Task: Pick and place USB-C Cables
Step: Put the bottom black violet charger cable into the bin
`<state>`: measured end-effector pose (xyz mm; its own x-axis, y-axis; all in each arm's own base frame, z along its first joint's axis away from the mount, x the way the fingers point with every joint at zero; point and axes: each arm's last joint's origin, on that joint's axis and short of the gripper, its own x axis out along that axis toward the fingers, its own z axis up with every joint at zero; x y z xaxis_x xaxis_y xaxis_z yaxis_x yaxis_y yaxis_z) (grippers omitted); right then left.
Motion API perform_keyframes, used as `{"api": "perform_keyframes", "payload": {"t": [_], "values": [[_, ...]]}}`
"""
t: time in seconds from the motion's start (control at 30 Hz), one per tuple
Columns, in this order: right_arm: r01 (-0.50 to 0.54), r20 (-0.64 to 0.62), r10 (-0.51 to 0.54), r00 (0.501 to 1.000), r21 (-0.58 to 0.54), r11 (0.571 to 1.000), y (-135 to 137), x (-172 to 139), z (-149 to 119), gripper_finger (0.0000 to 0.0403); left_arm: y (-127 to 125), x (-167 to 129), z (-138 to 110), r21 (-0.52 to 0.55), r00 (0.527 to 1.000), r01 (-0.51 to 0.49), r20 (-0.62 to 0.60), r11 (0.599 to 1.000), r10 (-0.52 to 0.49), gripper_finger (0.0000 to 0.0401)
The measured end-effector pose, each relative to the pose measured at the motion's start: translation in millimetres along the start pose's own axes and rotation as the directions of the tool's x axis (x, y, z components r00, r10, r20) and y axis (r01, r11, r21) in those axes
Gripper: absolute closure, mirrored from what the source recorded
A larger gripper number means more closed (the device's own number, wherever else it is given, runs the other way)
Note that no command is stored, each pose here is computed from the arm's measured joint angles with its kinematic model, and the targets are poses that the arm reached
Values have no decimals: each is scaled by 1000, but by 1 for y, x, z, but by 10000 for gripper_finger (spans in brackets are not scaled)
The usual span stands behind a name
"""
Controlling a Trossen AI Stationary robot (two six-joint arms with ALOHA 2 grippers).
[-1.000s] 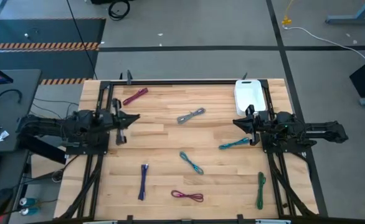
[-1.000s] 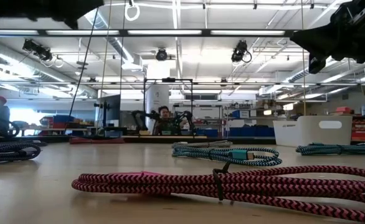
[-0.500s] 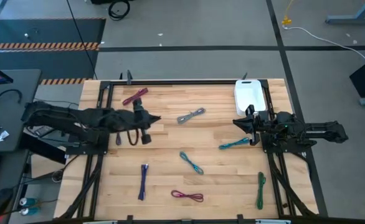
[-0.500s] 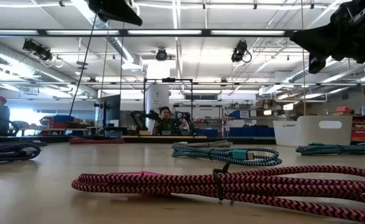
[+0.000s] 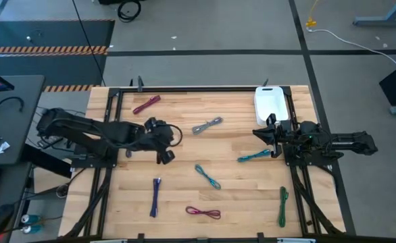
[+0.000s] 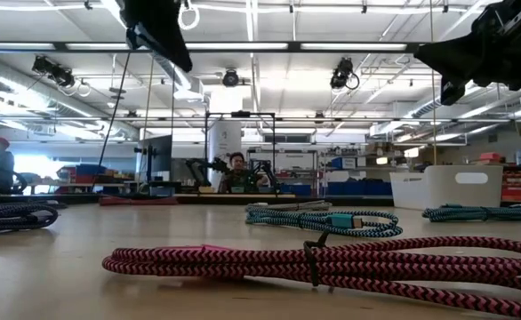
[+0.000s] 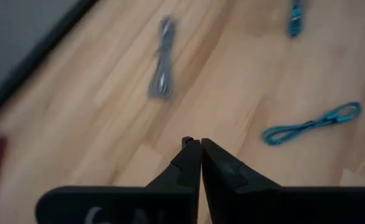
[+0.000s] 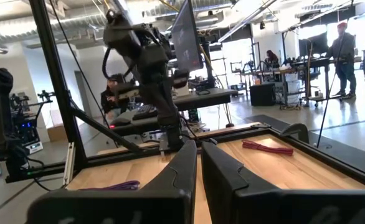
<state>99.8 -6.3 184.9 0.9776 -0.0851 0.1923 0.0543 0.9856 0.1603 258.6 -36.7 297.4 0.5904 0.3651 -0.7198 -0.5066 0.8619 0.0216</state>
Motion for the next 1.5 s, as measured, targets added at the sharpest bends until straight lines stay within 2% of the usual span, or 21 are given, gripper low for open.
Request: {"api": "perform_keyframes", "payload": {"t": [0.13, 0.3, 0.53, 0.67, 0.83, 0.97, 1.07, 1.13, 1.3, 1.43, 1.5], "values": [[0, 1, 0, 1000, 0, 1000, 0, 0, 0, 373, 5, 4, -11, -182, 990, -77, -127, 980, 54, 376], [0, 0, 0, 1000, 0, 1000, 0, 0, 0, 373, 8, -3, -28, -286, 950, -152, -307, 946, 60, 315], [0, 0, 0, 1000, 0, 1000, 0, 0, 0, 373, -4, -11, -40, -421, 939, -196, -340, 886, 46, 212], [0, 1, 0, 1000, 0, 1000, 0, 0, 0, 373, -15, -10, -49, -461, 930, -230, -364, 857, 54, 180], [0, 1, 0, 1000, 0, 1000, 0, 0, 0, 373, -32, 2, -61, -475, 894, -289, -445, 831, 56, 166], [0, 1, 0, 1000, 0, 1000, 0, 0, 0, 373, -48, 18, -74, -463, 831, -350, -555, 814, 41, 153], [0, 0, 0, 1000, 0, 1000, 0, 0, 0, 373, -62, 31, -84, -459, 776, -361, -630, 812, -11, 144], [0, 1, 0, 1000, 0, 1000, 0, 0, 0, 373, -72, 39, -88, -473, 759, -337, -648, 814, -62, 143], [0, 0, 0, 1000, 0, 1000, 0, 0, 0, 373, -92, 60, -96, -505, 720, -295, -675, 811, -159, 157], [0, 1, 0, 1000, 0, 1000, 0, 0, 0, 373, -98, 75, -107, -469, 665, -326, -731, 821, -154, 175], [0, 1, 0, 1000, 0, 1000, 0, 0, 0, 373, -99, 79, -111, -451, 652, -331, -744, 829, -145, 180]]}}
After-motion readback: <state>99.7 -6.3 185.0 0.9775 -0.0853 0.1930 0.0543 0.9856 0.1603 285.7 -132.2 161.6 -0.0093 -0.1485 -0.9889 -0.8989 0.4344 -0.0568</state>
